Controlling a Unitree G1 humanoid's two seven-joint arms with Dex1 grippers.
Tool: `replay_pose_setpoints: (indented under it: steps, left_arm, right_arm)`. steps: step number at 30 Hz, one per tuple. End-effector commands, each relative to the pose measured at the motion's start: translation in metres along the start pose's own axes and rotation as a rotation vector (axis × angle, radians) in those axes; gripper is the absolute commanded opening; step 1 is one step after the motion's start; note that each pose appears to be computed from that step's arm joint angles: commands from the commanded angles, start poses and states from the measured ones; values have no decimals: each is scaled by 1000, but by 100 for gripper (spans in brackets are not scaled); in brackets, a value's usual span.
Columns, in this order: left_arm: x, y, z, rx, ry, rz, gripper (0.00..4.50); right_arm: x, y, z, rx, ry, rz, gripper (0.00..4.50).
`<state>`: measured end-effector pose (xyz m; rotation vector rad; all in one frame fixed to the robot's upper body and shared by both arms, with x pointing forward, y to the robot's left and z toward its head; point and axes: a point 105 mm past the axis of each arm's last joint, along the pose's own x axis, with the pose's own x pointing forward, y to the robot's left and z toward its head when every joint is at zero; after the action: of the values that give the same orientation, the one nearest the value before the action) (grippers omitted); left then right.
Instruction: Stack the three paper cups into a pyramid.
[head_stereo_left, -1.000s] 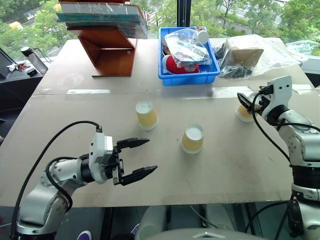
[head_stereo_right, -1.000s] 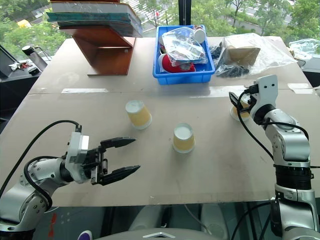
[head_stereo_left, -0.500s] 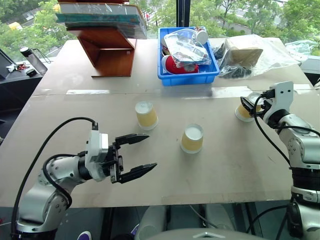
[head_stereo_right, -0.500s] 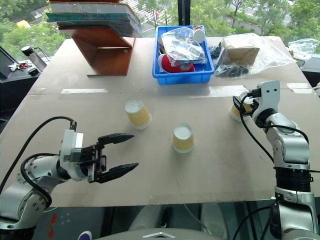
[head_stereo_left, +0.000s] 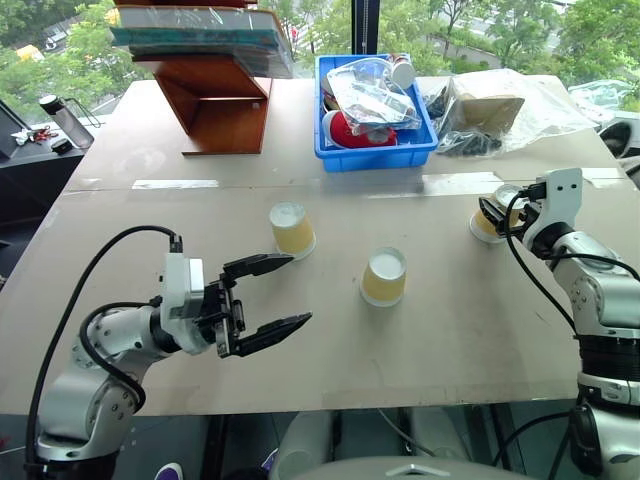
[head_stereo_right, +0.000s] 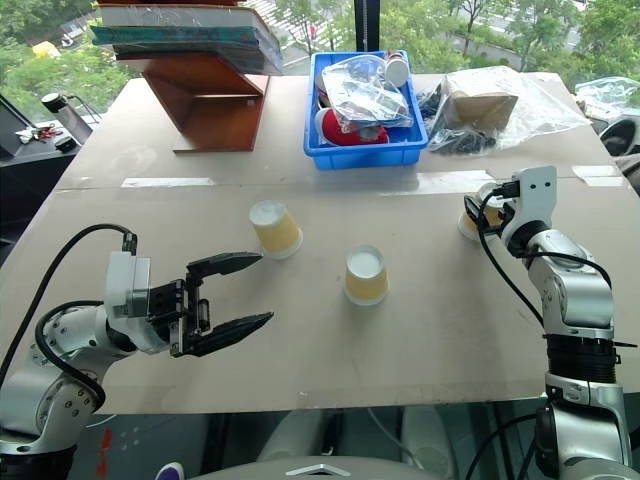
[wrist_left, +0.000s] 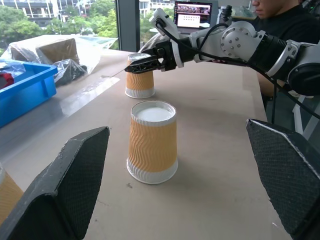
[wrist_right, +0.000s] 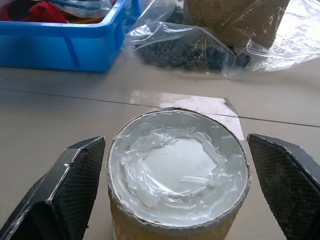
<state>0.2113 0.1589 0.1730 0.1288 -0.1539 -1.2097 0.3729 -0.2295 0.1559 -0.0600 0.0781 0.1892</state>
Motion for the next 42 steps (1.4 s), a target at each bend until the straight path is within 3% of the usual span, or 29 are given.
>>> replay_pose_setpoints:
  steps: [1,9,13,20,23,27,32,42]
  left_arm:
    - [-4,0,1,41,0,0,450]
    - [-6,2,-3,37,3,-5,450]
    - [-5,2,-3,36,4,-7,450]
    - [-6,1,-5,28,7,-1,450]
    - [-7,2,-6,26,10,7,450]
    - [-7,2,-6,19,14,10,450]
    - [-7,2,-7,13,18,6,450]
    - [-4,2,-6,7,17,-4,450]
  right_arm:
    - [-5,-7,20,-14,-84,-30,409]
    - [-6,-7,23,-17,-94,-27,409]
    - [-7,-8,21,-24,-88,-28,293]
    - [-7,-4,23,-45,-93,-9,293]
    - [-13,6,32,-57,-119,66,293]
    - [-37,42,47,-72,-155,338,293]
    - [-74,79,47,-111,-94,621,293]
    - [-87,107,28,-144,-40,734,293]
